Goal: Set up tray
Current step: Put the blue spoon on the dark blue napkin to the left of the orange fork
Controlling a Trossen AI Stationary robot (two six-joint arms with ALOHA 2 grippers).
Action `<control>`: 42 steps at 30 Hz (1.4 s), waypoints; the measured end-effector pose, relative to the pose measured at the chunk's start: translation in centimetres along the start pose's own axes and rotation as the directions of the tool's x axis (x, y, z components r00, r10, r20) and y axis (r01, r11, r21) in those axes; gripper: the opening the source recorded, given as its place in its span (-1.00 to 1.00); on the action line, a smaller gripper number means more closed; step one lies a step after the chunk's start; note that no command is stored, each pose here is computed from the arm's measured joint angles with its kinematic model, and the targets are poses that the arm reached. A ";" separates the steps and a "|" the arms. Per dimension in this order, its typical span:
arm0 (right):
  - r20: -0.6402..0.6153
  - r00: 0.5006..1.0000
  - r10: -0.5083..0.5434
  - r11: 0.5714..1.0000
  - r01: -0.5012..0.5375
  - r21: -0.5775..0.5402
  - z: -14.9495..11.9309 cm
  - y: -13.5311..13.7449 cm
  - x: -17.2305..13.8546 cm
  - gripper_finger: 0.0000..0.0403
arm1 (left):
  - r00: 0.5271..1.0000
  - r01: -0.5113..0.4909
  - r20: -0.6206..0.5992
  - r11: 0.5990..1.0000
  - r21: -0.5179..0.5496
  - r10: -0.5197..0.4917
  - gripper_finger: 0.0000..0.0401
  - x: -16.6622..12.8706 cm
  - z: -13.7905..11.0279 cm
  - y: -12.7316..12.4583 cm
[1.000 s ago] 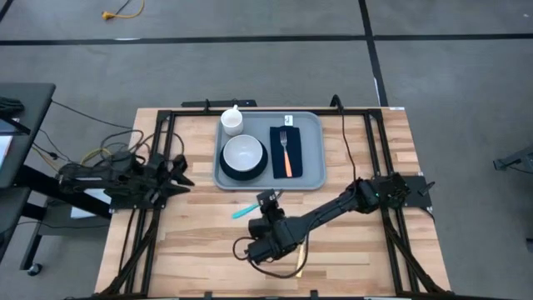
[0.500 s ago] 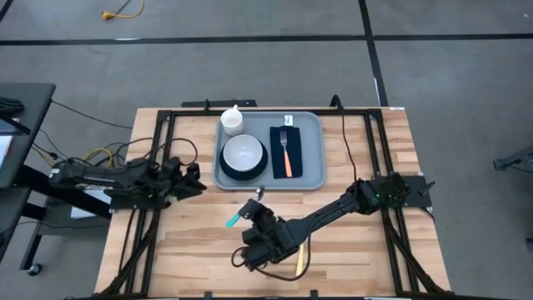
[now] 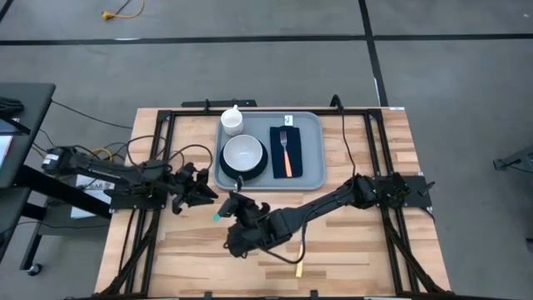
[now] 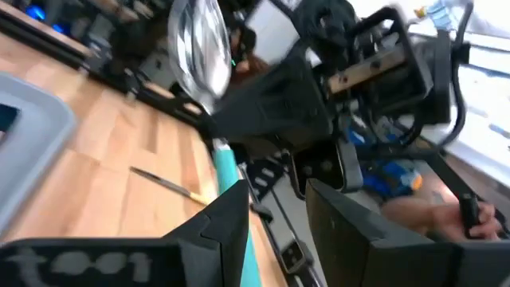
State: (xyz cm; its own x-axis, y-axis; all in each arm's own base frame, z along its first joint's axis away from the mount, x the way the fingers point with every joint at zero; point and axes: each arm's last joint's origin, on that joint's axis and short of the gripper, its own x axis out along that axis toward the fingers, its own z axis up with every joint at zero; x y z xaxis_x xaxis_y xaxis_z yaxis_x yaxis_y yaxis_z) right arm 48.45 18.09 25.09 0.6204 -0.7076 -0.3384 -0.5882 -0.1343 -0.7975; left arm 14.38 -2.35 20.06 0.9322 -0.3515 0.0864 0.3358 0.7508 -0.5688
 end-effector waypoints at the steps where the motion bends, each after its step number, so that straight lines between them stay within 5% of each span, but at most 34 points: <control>1: 0.000 1.000 -0.012 1.000 0.012 -0.005 -0.1 -0.3 0.2 -1.00 | 1.000 0.007 -0.017 1.000 -0.002 -0.007 -0.43 0.3 0.1 -0.1; 18: 0.013 0.996 -0.088 0.995 0.088 -0.052 0.4 -1.5 -0.3 -1.00 | 0.989 0.078 -0.123 0.996 -0.035 -0.082 -0.43 2.8 -0.4 -0.3; 31: 0.054 0.991 -0.125 0.988 0.129 -0.088 2.1 -0.9 -4.5 -1.00 | 0.987 0.055 -0.145 0.996 -0.068 -0.064 -0.43 2.9 -0.9 -0.5; 42: 0.017 0.995 -0.097 0.992 0.098 -0.074 0.8 -1.4 -1.5 -1.00 | 0.995 0.014 -0.094 0.998 -0.069 -0.021 -0.43 3.0 -0.9 -0.7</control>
State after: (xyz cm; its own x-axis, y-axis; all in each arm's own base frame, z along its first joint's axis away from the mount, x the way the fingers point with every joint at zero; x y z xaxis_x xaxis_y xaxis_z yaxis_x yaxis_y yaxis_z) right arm 48.73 19.90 26.34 0.6833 -0.6790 -0.2682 -0.5612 -0.2536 -0.7879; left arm 16.79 -4.38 19.99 0.9082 -0.4180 0.0211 0.3391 0.7054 -0.6224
